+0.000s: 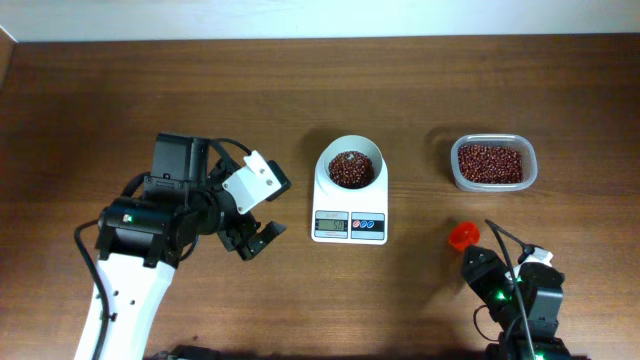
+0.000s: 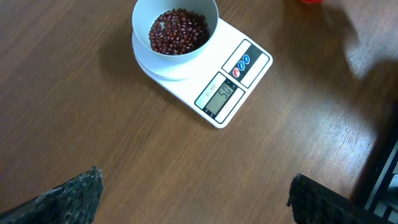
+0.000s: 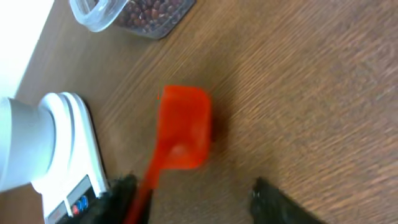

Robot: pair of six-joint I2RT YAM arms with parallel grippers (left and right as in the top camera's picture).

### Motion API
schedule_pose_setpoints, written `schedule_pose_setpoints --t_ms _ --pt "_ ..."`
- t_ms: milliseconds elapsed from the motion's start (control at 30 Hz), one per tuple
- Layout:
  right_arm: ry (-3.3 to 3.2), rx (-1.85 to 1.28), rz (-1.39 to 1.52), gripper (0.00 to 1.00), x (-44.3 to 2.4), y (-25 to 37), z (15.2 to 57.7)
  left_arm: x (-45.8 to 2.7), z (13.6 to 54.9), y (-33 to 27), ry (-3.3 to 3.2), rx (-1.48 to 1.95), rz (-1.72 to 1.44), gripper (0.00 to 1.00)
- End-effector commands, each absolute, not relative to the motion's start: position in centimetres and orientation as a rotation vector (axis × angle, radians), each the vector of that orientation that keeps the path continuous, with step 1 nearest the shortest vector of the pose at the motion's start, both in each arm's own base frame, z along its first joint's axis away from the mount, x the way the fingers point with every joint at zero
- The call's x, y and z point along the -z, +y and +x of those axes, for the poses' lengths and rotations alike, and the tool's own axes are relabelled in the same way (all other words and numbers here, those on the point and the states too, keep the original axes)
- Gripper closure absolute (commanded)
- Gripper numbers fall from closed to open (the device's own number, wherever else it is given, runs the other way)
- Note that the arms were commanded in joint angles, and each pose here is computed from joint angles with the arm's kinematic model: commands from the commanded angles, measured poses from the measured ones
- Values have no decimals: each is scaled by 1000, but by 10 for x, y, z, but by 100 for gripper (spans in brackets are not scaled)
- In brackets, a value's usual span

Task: Scoop and weigh 50g on scale
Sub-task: 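Lower the orange scoop onto the table and open the right gripper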

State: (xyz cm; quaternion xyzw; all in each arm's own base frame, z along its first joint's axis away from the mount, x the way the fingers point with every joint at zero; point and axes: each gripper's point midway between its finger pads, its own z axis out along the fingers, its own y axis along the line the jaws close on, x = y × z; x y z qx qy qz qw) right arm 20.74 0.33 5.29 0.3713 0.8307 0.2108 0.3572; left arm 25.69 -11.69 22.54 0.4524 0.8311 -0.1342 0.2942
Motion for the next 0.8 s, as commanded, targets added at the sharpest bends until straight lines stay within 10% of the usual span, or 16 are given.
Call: schedule_pose_setpoints --t_ms 0,100,133,200,600,767 --pt "2147 -508 970 12 -49 -2 206 -232 259 -118 2200 368 1188 1" --pt "2147 -507 970 85 -49 -2 206 -232 259 -118 2200 368 1188 1" --pt "2147 -508 970 87 -49 -2 206 -232 259 -118 2200 368 1188 1" --pt "2146 -504 971 4 -49 -2 206 -232 259 -118 2200 368 1188 1" --pt "2118 -803 913 1 -69 33 215 -232 259 -118 2199 368 1188 1" --pt "2159 -789 944 59 -60 34 208 -232 259 -118 2200 368 1188 1"
